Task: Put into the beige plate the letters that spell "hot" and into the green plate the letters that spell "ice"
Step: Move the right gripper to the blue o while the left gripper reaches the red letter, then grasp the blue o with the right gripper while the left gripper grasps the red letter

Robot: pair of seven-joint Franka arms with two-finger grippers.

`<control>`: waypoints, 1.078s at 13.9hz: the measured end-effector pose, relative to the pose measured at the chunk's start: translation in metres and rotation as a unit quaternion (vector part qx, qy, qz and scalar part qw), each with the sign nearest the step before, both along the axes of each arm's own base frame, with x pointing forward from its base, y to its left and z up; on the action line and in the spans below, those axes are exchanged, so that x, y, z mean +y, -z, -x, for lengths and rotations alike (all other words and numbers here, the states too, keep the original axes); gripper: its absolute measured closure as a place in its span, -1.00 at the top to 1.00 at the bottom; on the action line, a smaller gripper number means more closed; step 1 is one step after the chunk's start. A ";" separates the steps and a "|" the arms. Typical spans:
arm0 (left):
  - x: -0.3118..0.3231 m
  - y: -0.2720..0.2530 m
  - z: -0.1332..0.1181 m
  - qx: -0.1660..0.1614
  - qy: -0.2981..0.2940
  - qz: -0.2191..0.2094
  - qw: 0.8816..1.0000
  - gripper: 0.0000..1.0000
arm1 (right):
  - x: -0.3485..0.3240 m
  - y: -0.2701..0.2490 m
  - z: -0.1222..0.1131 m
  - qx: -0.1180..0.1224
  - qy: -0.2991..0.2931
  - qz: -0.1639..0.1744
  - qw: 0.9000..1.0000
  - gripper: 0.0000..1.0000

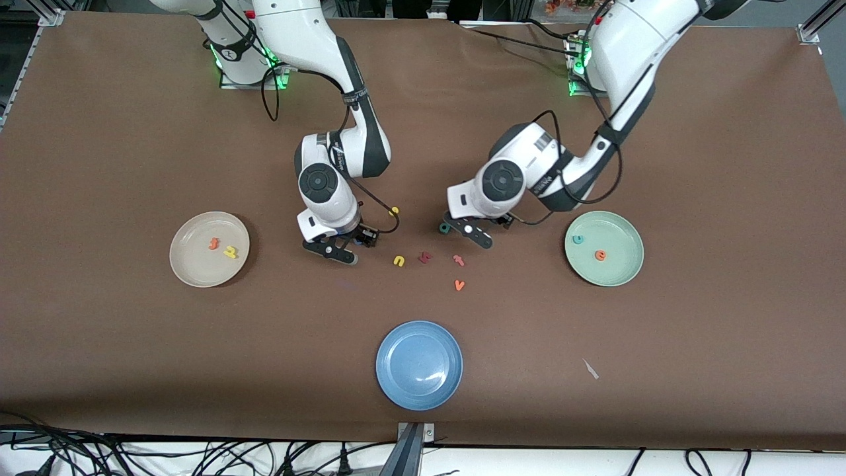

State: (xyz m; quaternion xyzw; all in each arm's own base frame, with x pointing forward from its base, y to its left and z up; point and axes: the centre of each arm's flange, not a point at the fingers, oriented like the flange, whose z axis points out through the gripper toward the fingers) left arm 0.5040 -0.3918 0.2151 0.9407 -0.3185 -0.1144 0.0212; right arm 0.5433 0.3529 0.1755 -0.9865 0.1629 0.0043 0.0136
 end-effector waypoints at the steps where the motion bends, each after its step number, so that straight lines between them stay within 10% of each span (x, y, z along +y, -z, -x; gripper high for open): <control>1: -0.005 0.003 0.005 -0.007 0.013 -0.001 1.000 1.00 | 0.000 -0.001 -0.001 -0.001 0.000 0.000 1.000 0.15; 5: -0.013 0.012 0.008 -0.033 0.042 0.009 0.999 0.90 | 0.000 -0.002 -0.001 -0.001 0.001 -0.001 1.000 -0.01; 10: -0.010 0.025 0.006 -0.038 0.078 0.009 0.996 0.20 | -0.001 -0.003 -0.002 -0.001 0.004 -0.004 1.000 -0.12; 15: -0.011 0.028 0.006 -0.040 0.083 0.014 0.996 0.13 | -0.001 -0.003 -0.002 -0.001 0.005 -0.005 1.000 -0.19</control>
